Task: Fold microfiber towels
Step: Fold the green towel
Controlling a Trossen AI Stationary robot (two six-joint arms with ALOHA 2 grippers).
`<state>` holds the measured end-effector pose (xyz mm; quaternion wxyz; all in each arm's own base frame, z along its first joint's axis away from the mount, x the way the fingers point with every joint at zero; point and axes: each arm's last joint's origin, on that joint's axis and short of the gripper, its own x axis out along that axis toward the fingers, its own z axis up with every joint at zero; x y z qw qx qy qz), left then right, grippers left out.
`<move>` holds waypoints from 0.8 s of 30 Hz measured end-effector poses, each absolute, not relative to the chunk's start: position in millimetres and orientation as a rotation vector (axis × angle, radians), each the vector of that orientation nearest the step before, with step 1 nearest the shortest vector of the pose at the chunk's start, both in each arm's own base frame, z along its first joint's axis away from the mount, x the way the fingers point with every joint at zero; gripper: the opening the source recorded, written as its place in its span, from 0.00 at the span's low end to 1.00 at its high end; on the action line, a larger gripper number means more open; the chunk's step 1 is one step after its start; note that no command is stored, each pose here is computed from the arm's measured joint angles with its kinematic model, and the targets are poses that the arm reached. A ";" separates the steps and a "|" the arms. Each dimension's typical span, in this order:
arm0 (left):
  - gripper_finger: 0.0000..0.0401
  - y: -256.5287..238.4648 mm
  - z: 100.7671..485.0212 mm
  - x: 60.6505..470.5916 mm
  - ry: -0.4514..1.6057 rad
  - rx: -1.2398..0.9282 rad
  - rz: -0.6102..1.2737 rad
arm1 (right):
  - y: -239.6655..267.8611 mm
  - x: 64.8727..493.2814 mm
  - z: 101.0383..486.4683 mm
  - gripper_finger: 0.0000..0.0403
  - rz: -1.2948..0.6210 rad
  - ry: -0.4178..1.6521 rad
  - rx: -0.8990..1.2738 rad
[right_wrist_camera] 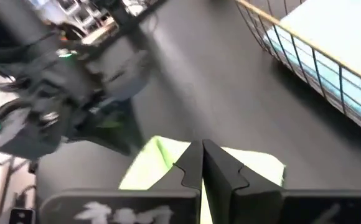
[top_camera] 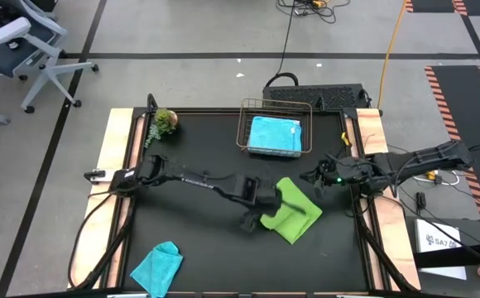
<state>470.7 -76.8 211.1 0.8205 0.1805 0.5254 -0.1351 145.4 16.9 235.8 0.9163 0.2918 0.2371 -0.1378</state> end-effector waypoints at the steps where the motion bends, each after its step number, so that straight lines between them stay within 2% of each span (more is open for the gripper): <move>1: 0.28 -83.7 209.6 467.6 1.138 0.400 -0.307 | 17.1 146.6 234.0 0.00 -0.289 0.503 0.596; 8: 0.28 -130.4 192.7 452.9 1.149 0.549 -0.339 | 19.1 152.9 226.1 0.00 -0.287 0.573 0.598; 11: 0.28 -144.0 189.1 455.2 1.060 0.584 -0.303 | 20.0 155.3 225.5 0.00 -0.268 0.578 0.606; 17: 0.28 -151.9 173.4 458.1 0.949 0.609 -0.227 | 20.2 155.4 225.8 0.00 -0.262 0.577 0.608; 24: 0.28 -149.4 151.2 449.9 0.994 0.607 -0.251 | 20.5 154.5 224.4 0.00 -0.262 0.598 0.633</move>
